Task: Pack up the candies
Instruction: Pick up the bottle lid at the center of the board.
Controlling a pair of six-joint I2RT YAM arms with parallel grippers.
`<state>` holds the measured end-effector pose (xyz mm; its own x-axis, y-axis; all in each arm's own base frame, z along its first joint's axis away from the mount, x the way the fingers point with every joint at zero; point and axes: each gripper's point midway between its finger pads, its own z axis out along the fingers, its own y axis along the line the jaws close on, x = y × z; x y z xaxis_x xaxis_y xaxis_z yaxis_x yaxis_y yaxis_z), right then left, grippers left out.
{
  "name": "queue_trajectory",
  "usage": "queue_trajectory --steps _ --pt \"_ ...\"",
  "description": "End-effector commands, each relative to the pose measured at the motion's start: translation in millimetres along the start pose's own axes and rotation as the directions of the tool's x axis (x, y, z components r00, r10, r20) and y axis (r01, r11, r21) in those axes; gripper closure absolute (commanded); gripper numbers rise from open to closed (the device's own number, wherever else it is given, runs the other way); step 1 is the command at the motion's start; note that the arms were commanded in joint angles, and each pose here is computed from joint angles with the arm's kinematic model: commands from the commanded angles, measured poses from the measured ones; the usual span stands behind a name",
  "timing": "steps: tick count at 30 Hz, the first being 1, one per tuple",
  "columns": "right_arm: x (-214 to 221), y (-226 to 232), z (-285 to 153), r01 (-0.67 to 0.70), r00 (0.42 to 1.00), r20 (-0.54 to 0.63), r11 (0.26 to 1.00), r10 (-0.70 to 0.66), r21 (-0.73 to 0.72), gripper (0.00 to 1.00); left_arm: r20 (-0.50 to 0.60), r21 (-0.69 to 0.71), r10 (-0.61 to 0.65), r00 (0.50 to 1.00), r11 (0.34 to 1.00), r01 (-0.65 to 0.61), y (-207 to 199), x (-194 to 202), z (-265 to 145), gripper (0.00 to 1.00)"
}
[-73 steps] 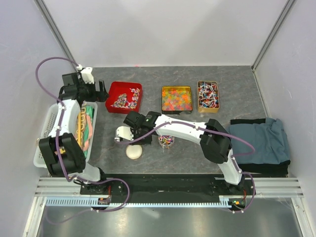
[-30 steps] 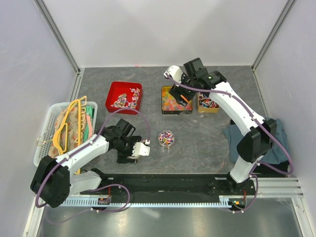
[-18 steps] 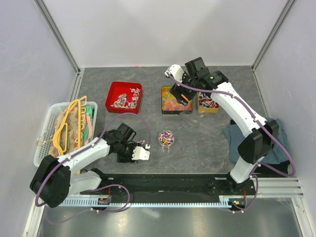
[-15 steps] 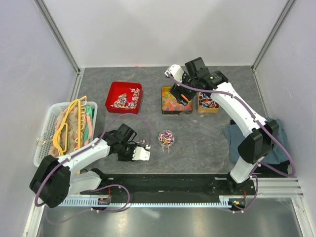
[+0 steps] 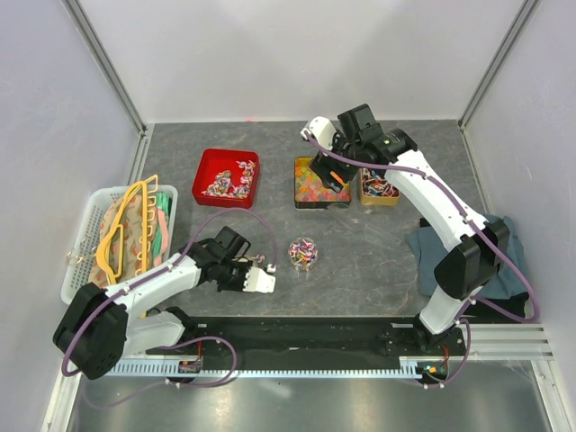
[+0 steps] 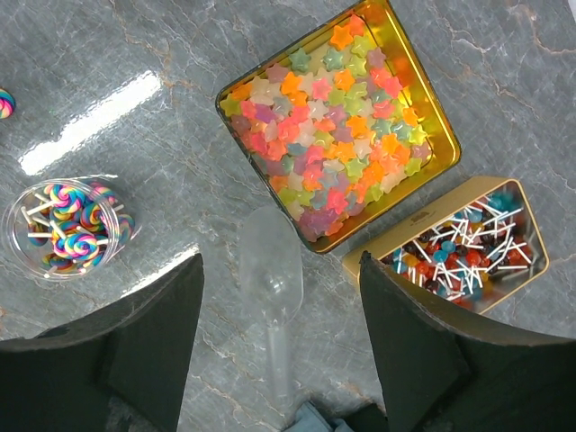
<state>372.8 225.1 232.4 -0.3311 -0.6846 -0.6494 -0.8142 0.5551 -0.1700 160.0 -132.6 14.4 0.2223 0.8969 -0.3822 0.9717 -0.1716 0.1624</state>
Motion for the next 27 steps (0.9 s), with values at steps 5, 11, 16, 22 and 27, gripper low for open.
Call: queue_trajectory --steps 5,11,16,22,27 --pt "-20.0 -0.2 -21.4 -0.003 0.996 0.086 1.0 0.002 0.017 0.05 0.08 -0.009 -0.054 0.995 0.998 0.054 14.1 -31.3 -24.8 0.98" --pt "-21.3 -2.3 -26.1 -0.003 0.995 0.099 0.999 -0.001 0.037 0.02 0.206 -0.004 -0.084 0.975 0.996 0.086 32.1 -78.5 -71.1 0.98" --pt "-32.8 -3.9 -42.5 0.004 0.988 0.157 0.999 -0.012 0.052 0.02 0.355 -0.014 -0.077 0.932 0.996 0.088 51.3 -122.2 -121.6 0.98" --pt "-53.7 3.9 -63.1 -0.013 0.962 0.273 0.999 0.023 -0.039 0.02 0.595 0.022 -0.109 0.796 0.993 0.119 78.9 -166.5 -184.8 0.98" --pt "-70.0 3.1 -79.1 0.009 0.933 0.36 0.999 0.006 -0.038 0.02 0.753 0.128 -0.21 0.624 0.976 0.175 112.6 -187.0 -229.4 0.98"
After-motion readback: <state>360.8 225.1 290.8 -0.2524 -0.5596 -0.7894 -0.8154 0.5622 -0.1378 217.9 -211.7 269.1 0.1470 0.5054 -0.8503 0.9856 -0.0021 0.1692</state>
